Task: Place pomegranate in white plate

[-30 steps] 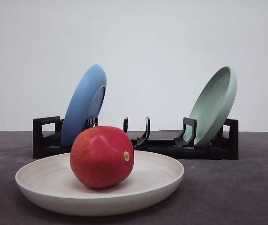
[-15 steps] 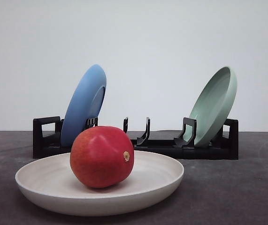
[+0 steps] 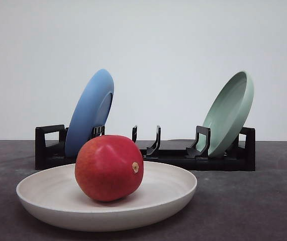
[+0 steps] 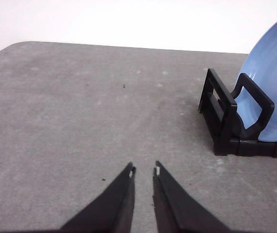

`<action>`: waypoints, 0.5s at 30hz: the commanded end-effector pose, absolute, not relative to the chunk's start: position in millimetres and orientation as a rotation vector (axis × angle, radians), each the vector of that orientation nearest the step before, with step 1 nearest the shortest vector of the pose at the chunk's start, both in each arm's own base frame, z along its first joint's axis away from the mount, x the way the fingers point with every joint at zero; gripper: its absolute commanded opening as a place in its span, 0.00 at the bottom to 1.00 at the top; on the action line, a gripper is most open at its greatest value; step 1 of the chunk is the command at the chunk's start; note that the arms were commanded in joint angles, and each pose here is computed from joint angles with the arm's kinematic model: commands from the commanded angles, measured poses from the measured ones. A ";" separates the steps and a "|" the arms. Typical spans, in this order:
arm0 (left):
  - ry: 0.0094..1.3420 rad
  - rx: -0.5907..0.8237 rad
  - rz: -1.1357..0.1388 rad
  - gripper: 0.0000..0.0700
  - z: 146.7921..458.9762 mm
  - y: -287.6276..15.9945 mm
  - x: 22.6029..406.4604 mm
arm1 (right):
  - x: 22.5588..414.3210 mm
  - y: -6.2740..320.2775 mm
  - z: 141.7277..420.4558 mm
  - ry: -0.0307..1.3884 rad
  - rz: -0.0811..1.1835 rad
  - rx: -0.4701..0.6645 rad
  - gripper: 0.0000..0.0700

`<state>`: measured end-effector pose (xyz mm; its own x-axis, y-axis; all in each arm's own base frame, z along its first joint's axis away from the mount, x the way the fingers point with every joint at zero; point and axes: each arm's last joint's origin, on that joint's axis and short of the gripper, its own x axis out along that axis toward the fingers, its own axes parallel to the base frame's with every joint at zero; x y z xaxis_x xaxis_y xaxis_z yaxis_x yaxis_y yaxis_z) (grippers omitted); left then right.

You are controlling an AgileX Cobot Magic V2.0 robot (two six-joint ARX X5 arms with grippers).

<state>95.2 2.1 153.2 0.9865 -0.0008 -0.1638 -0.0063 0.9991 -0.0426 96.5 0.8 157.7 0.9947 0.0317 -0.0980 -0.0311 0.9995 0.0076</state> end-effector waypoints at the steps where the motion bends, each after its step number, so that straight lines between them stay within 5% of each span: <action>1: 0.171 -0.042 0.002 0.07 150.0 2.1 95.7 | 96.8 0.6 157.1 0.094 0.028 0.017 0.09; 15: 0.171 -0.042 0.002 0.07 150.0 2.1 95.7 | 96.8 0.6 157.1 0.094 0.028 0.017 0.09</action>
